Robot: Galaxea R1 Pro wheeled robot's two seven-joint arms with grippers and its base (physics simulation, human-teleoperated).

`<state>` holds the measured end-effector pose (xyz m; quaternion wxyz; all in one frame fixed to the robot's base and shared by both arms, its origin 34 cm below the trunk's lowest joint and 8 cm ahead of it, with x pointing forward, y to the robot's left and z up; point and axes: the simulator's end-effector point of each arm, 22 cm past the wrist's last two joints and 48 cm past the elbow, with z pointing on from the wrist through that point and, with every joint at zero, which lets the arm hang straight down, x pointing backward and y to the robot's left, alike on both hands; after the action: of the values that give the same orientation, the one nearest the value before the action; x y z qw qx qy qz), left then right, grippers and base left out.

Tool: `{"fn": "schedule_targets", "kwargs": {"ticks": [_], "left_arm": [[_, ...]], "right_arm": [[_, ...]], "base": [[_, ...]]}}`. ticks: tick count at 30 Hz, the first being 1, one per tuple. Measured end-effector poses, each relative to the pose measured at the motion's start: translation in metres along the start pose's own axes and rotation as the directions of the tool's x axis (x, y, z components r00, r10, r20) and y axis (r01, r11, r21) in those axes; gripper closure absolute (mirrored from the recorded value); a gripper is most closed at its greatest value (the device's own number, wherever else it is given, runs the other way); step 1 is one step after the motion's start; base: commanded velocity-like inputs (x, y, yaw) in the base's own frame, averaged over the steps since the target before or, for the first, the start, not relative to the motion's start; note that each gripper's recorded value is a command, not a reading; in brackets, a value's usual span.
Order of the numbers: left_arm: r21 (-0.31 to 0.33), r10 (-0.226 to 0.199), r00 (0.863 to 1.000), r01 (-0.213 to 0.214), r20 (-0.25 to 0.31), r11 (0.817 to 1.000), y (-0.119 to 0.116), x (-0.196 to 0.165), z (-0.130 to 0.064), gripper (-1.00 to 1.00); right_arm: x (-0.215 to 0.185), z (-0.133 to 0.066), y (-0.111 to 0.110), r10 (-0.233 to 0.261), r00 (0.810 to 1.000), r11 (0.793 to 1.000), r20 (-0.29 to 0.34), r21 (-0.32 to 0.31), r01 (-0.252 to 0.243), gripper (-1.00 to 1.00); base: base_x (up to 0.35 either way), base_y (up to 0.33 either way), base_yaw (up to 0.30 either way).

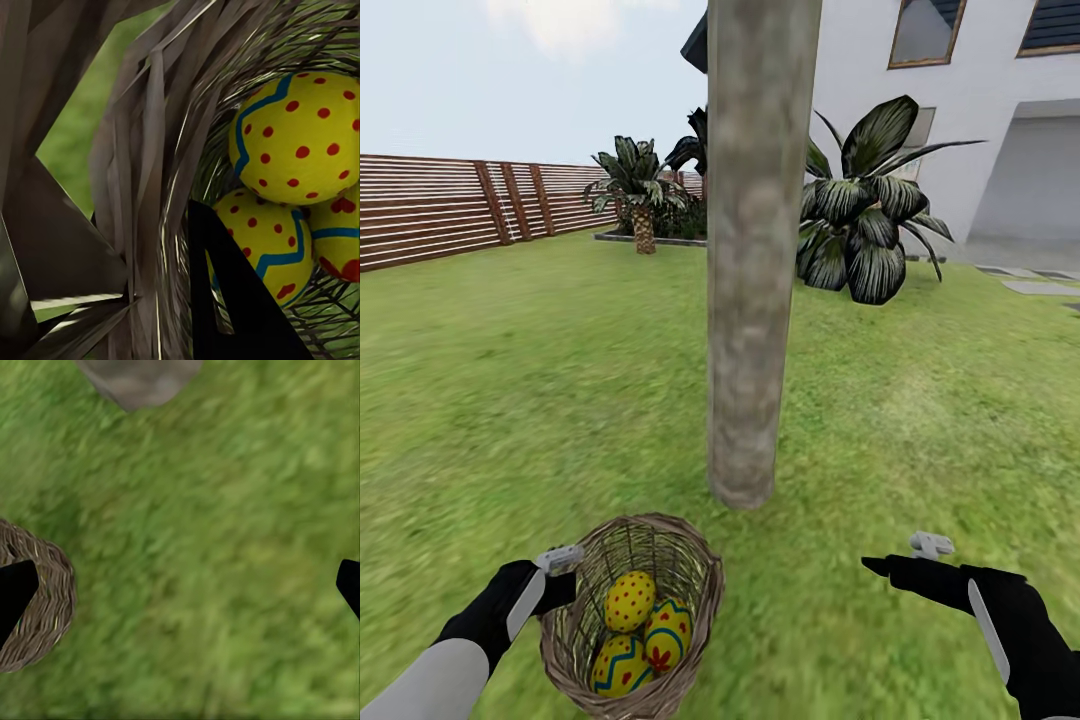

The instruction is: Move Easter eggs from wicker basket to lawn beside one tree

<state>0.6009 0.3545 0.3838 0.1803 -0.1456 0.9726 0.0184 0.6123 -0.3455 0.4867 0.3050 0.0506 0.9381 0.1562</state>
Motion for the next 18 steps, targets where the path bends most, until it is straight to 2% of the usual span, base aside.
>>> {"fn": "schedule_targets", "kwargs": {"ticks": [3,10,18], "left_arm": [[0.001,0.000,1.000,0.000,0.003,1.000,0.000,0.002,0.005,1.00],[0.029,-0.031,0.999,0.030,0.018,0.999,-0.005,0.004,0.015,1.00],[0.040,-0.040,0.999,0.039,0.035,0.998,-0.008,0.002,0.020,1.00]], "right_arm": [[0.005,0.004,-0.002,0.000,1.000,1.000,0.000,0.000,0.000,-1.00],[0.016,0.013,-0.007,-0.001,1.000,1.000,0.001,0.000,0.001,-1.00],[0.022,0.019,-0.010,-0.001,1.000,1.000,0.002,-0.001,0.001,-1.00]], "base": [[0.000,0.000,0.000],[0.000,0.000,0.000],[0.000,0.000,0.000]]}}
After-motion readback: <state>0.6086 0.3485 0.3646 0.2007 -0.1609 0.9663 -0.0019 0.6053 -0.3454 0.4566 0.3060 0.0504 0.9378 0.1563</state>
